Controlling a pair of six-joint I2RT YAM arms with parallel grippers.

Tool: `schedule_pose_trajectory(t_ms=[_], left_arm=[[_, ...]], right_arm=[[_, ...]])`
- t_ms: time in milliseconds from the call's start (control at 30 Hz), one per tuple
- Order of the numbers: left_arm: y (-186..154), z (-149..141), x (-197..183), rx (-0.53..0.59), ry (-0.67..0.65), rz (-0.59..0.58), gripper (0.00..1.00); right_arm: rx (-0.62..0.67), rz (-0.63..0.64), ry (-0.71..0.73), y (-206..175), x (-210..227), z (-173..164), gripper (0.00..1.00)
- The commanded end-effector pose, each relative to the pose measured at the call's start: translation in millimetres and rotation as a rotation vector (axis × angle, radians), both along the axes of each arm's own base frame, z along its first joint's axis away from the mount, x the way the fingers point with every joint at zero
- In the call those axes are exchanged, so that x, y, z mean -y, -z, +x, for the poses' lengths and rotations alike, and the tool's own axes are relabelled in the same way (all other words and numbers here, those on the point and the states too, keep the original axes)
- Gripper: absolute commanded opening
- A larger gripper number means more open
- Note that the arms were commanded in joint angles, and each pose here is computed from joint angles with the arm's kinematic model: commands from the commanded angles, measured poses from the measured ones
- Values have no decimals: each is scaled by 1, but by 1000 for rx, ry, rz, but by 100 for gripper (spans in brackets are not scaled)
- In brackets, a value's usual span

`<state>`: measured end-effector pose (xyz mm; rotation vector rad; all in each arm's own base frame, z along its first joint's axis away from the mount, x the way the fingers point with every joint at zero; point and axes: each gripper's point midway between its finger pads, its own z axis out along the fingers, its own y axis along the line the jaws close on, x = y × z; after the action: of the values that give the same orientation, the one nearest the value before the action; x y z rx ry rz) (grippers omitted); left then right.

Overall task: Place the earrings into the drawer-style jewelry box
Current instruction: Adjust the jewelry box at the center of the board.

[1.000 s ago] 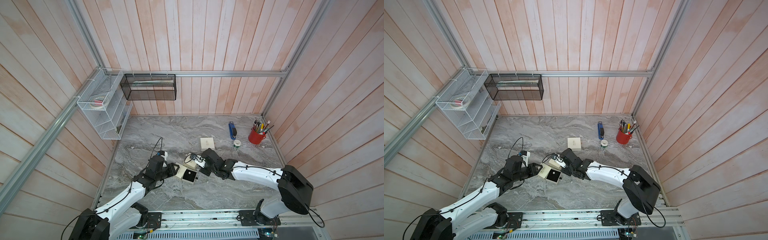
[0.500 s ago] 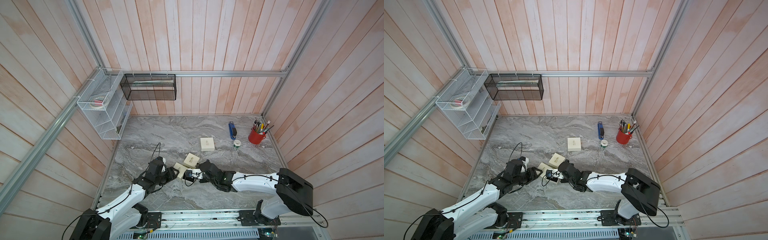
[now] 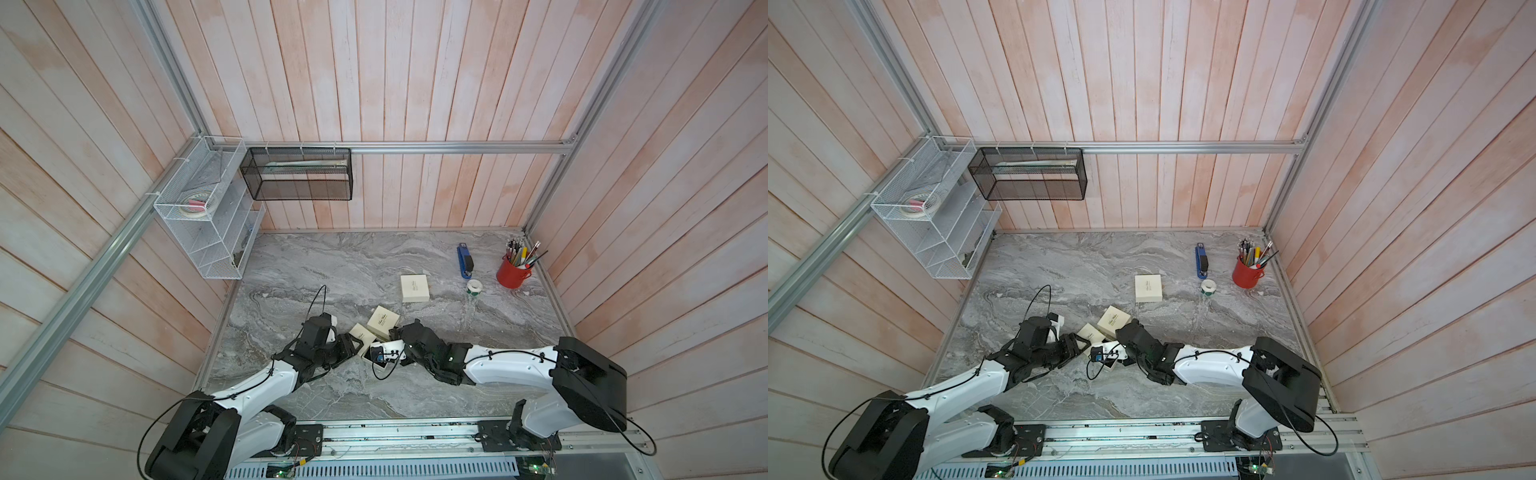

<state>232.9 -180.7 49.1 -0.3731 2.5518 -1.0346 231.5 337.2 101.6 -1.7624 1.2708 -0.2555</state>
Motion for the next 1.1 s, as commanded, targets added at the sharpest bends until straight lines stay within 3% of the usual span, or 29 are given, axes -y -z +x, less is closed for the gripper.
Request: schedule_pose_trajectory(t_ms=[0, 767, 1067], left_arm=[[-17, 17, 9, 70, 24, -32, 59], [-22, 68, 51, 129, 149, -93, 57], [-25, 81, 58, 151, 174, -95, 57]], right_arm=[[5, 25, -23, -8, 0, -3, 0], [-15, 70, 35, -9, 22, 2, 0], [13, 1, -7, -2, 23, 3, 0]])
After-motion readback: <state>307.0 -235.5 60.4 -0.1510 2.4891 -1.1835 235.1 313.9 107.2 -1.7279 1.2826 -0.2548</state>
